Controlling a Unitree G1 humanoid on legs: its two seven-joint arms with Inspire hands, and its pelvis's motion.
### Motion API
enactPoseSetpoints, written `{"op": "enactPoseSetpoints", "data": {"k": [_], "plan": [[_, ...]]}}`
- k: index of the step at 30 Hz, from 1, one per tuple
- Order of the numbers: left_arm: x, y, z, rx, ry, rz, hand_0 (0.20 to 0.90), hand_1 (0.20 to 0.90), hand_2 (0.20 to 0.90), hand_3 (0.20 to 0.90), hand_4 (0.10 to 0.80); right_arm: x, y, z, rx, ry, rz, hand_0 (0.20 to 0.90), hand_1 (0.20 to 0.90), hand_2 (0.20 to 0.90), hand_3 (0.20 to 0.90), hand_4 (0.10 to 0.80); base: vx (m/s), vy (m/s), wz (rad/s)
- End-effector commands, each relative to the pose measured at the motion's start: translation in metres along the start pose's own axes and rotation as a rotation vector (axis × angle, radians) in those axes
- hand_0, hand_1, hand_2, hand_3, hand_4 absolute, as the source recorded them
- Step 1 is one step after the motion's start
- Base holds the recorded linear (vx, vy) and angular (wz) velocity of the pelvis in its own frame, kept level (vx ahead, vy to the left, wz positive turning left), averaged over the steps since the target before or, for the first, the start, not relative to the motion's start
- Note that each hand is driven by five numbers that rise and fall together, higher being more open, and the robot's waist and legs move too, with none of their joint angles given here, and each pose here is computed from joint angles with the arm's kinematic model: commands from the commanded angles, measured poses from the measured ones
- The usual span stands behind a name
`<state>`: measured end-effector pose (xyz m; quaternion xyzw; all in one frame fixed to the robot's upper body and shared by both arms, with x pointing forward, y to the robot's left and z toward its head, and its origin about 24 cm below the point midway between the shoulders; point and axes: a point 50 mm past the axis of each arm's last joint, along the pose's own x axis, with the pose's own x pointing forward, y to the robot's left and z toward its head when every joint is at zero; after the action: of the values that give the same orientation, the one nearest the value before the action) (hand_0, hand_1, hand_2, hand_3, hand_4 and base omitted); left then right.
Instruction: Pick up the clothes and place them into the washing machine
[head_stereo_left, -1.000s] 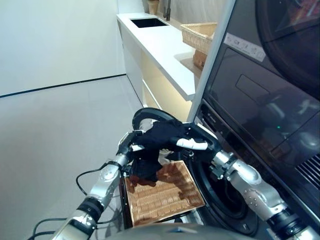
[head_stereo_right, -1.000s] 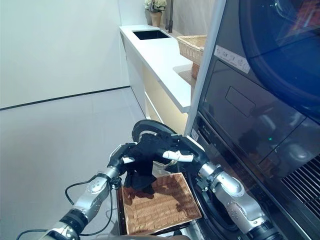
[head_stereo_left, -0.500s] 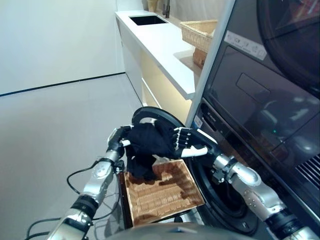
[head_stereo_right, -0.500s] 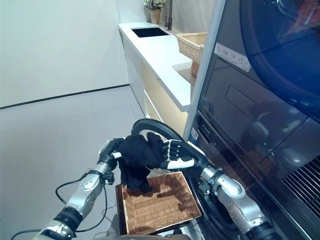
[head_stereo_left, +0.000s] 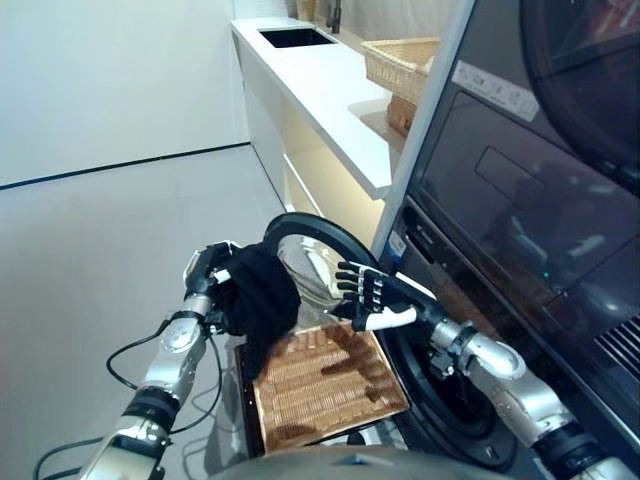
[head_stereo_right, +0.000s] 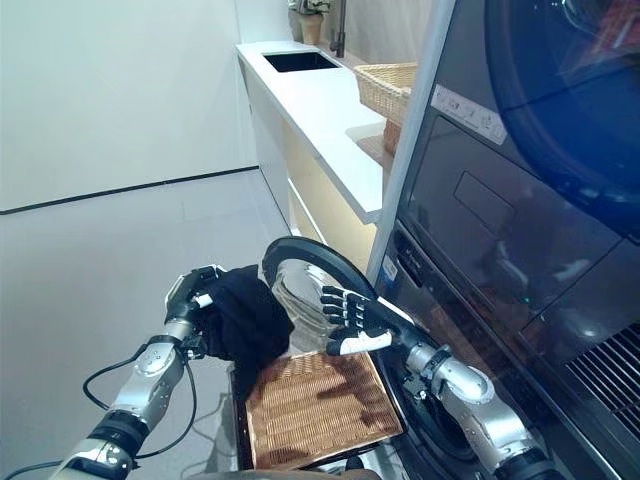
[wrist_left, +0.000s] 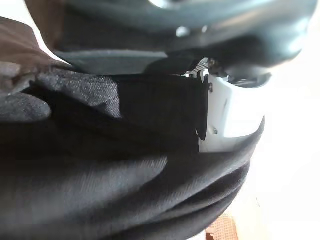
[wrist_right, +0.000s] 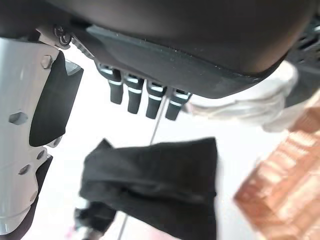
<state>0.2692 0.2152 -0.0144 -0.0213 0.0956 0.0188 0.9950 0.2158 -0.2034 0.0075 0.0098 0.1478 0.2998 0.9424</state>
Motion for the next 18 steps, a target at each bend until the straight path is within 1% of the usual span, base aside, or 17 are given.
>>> {"op": "enactPoseSetpoints", "data": {"k": [1,4,7,9,10,13,18], "plan": [[0.032,-0.001,0.091,0.023,-0.378,-0.009,0.200,0.200,0.200,0.200,0.300,-0.007,-0.015,0.023,-0.083,-0.141,-0.082,0.900,0.900,0.900,0.900,0.800,0.000,0.000,0.00],[0.032,0.000,0.093,0.026,-0.387,0.000,0.200,0.200,0.200,0.200,0.300,-0.010,-0.023,0.016,-0.080,-0.131,-0.163,0.900,0.900,0.900,0.900,0.800,0.000,0.000,0.00],[0.031,0.000,0.093,0.027,-0.391,-0.002,0.200,0.200,0.200,0.200,0.300,-0.011,-0.024,0.017,-0.106,-0.132,-0.195,0.900,0.900,0.900,0.900,0.800,0.000,0.000,0.00],[0.030,0.000,0.094,0.028,-0.394,-0.004,0.200,0.200,0.200,0.200,0.300,-0.011,-0.031,0.014,-0.139,-0.120,-0.271,0.900,0.900,0.900,0.900,0.800,0.000,0.000,0.00],[0.030,0.000,0.094,0.029,-0.394,-0.004,0.200,0.200,0.200,0.200,0.300,-0.011,-0.031,0.014,-0.139,-0.120,-0.271,0.900,0.900,0.900,0.900,0.800,0.000,0.000,0.00],[0.027,-0.009,0.095,0.006,-0.411,-0.052,0.200,0.200,0.200,0.200,0.300,-0.005,-0.032,0.008,-0.087,-0.132,-0.325,0.900,0.900,0.900,0.900,0.800,0.000,0.000,0.00],[0.024,-0.020,0.092,-0.059,-0.406,-0.129,0.200,0.200,0.200,0.200,0.300,0.004,-0.029,0.008,-0.047,-0.154,-0.326,0.900,0.900,0.900,0.900,0.800,0.000,0.000,0.00]]}}
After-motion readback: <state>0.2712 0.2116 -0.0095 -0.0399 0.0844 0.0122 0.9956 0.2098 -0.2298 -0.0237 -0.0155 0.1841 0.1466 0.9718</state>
